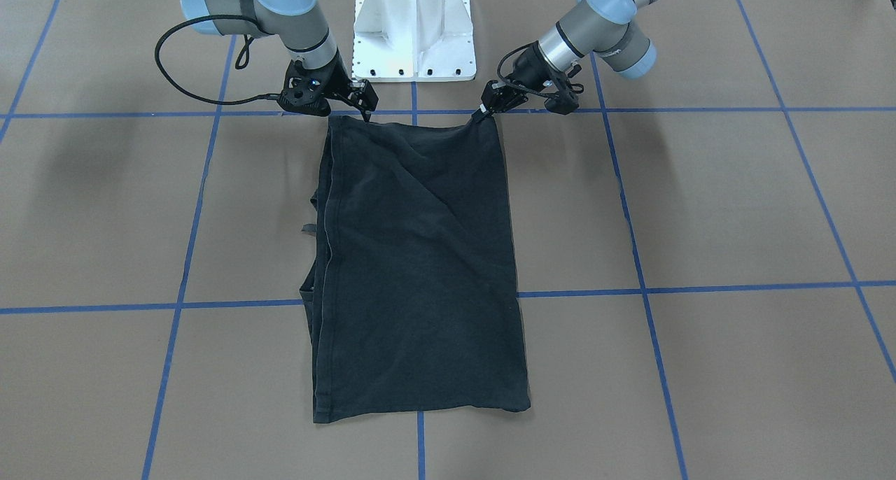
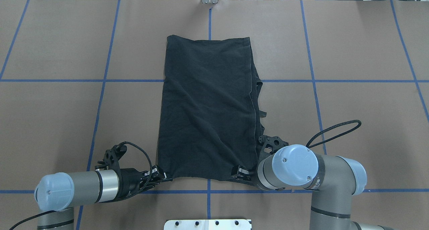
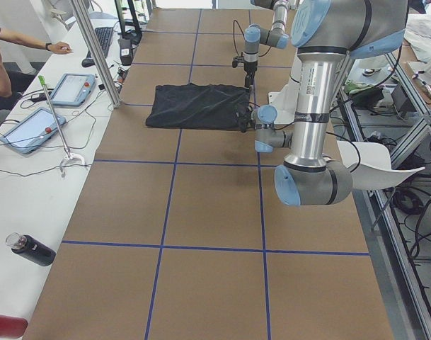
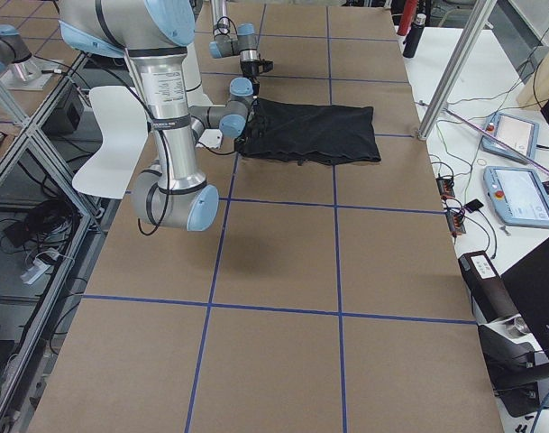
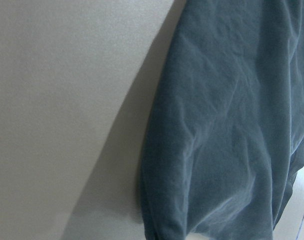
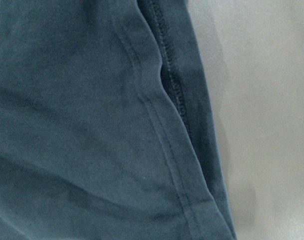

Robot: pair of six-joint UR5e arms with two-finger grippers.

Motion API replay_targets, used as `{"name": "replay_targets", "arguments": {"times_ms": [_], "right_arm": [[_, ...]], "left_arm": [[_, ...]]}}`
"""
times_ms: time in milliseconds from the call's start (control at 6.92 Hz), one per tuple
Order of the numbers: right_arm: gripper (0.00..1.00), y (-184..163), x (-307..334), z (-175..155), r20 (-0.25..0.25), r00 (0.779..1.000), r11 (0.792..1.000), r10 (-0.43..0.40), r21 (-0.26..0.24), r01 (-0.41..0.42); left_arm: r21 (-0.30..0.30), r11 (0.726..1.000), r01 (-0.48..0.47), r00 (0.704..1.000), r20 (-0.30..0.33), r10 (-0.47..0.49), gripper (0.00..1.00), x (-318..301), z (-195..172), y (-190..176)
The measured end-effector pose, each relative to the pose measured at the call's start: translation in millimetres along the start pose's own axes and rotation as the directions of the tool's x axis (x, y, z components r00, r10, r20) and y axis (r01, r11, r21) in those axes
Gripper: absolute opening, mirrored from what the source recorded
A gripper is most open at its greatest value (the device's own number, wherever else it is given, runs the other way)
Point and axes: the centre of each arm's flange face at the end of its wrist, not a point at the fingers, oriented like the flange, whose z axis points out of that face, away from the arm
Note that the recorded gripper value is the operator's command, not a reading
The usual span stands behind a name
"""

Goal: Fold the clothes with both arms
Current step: 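Grasp the shirt's two near corners with the left and right grippers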

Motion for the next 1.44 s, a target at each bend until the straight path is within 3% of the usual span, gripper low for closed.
{"name": "replay_targets", "arguments": {"times_ms": [1445], "right_arm": [[1.0,-14.4,-9.9,12.8,-0.011,1.0,1.0,0.007,0.014,-0.007]], "left_arm": [[0.003,1.0,0.0,1.0,0.007,0.0,0.0,-3.4,0.8,-1.5]]}}
